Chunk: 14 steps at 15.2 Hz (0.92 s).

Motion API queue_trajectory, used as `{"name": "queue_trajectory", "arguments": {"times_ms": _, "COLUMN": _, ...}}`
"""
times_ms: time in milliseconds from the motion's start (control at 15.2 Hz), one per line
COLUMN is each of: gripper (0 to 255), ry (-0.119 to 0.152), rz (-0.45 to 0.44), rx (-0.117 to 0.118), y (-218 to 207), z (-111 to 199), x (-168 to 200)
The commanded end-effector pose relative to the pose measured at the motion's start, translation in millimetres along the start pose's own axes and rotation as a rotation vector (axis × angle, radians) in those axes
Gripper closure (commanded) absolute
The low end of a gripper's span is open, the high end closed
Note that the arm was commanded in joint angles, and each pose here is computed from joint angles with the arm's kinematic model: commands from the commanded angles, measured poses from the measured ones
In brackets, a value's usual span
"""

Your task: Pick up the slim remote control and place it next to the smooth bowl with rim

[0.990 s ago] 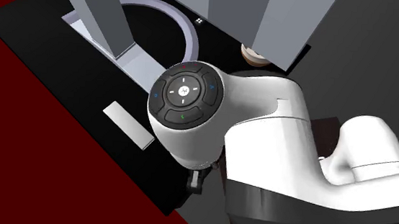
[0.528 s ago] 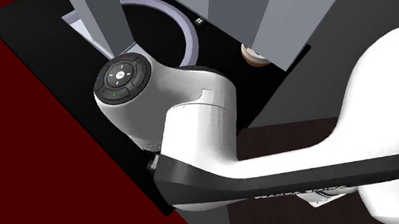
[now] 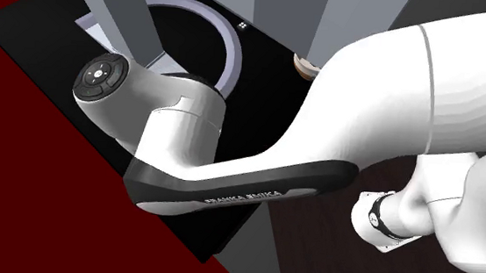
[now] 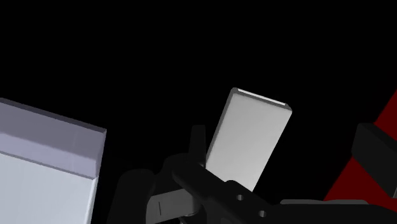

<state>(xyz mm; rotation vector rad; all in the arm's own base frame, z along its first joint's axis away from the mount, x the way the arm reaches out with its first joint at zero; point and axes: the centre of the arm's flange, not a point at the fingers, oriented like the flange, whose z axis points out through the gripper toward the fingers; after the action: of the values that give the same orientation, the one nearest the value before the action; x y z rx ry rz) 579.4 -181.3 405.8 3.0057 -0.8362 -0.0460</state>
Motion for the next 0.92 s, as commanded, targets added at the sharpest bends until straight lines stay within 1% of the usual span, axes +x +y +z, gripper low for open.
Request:
{"name": "queue_trajectory", "arguments": {"times_ms": 0, "gripper": 0, "ry": 0.007, "rz": 0.034, "rx": 0.002, "y": 6.8, "z": 6.6, "x": 24.8}}
{"name": "queue_trajectory", "arguments": {"times_ms": 462, "gripper": 0, "ry": 0.028, "rz": 0.145, "rx": 0.011, "y": 31.7, "z": 33.8, "x": 102.3}}
{"name": "queue_trajectory", "arguments": {"times_ms": 858, "gripper": 0, "ry": 0.028, "rz": 0.145, "rx": 0.011, "y": 31.4, "z": 65.5, "x": 103.2}}
